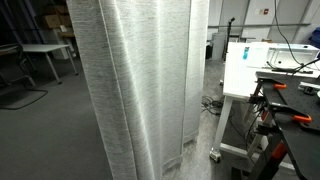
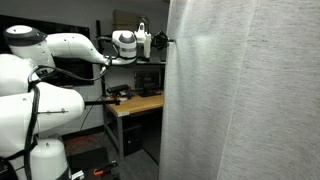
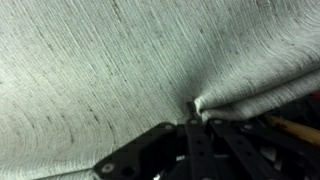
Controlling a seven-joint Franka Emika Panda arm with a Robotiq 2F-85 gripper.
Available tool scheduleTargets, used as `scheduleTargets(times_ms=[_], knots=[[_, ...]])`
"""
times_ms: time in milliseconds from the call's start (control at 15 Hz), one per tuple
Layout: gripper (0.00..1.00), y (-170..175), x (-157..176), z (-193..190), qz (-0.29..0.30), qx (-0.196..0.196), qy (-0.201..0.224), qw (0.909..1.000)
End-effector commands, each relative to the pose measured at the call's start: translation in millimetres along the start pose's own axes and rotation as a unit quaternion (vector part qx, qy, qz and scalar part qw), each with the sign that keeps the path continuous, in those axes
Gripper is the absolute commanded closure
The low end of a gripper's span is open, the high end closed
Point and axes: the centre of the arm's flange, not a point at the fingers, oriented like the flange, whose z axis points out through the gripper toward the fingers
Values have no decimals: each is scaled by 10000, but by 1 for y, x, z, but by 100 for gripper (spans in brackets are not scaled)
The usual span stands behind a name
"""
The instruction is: Move the curtains to the left
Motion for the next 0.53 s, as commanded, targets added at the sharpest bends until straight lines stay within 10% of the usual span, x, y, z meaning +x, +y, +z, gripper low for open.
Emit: scheduleTargets(times_ms=[0, 467], knots=[[99, -71, 9, -23, -474, 284, -420, 9976], [99, -82, 24, -47, -773, 12, -857, 9933]])
